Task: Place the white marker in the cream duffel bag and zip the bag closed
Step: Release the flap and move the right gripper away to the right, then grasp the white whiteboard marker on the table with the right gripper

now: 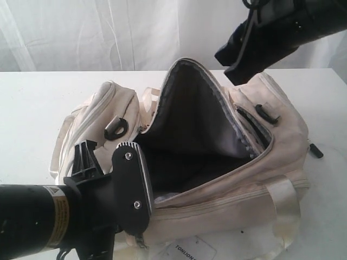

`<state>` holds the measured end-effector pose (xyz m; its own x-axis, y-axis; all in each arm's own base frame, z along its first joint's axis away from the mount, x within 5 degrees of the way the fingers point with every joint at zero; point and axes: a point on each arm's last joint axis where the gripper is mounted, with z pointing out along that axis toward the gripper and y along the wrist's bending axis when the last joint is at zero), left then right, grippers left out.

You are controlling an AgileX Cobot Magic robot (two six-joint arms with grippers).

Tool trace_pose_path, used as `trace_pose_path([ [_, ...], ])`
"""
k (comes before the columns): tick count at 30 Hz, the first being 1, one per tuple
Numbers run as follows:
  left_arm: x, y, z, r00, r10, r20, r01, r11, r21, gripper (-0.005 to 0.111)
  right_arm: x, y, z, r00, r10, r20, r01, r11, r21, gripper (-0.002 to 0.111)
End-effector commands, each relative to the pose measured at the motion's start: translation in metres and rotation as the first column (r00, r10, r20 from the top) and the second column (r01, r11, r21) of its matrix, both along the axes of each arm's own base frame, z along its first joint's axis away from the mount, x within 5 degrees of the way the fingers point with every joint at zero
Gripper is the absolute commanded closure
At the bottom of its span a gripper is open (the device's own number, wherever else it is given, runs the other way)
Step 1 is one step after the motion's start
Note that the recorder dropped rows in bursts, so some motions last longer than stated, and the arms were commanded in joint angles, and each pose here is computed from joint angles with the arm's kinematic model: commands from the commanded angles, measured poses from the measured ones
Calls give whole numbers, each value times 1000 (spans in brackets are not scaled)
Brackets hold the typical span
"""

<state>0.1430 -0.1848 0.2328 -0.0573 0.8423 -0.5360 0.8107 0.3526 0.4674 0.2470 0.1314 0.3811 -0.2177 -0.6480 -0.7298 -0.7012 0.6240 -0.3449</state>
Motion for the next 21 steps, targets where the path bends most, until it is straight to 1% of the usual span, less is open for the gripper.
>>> trace_pose_path([
  [1, -3, 5, 15, 998, 57, 0, -57, 996, -65, 79, -8, -19, -2, 991, -133, 11, 132, 990, 46, 60],
  [3, -4, 7, 26, 998, 61, 20, -59, 993, -103, 74, -12, -26, -2, 984, -176, 7, 174, 981, 81, 60],
  [5, -4, 9, 38, 997, 67, 41, -60, 989, -138, 74, -16, -31, -1, 981, -195, 23, 192, 976, 98, 60],
  [8, -5, 13, 48, 995, 86, 58, -76, 985, -158, 75, -21, -38, 1, 974, -227, 22, 223, 968, 115, 60],
  [11, -6, 18, 55, 992, 108, 69, -95, 981, -166, 75, -21, -48, -1, 951, -310, -3, 309, 944, 113, 61],
  [16, -9, 27, 64, 988, 132, 79, -114, 975, -193, 75, -15, -77, -19, 881, -473, -4, 473, 881, 16, 61],
  [21, -14, 36, 75, 985, 140, 99, -114, 965, -235, 75, -4, -108, -43, 794, -606, -46, 606, 795, -15, 61],
])
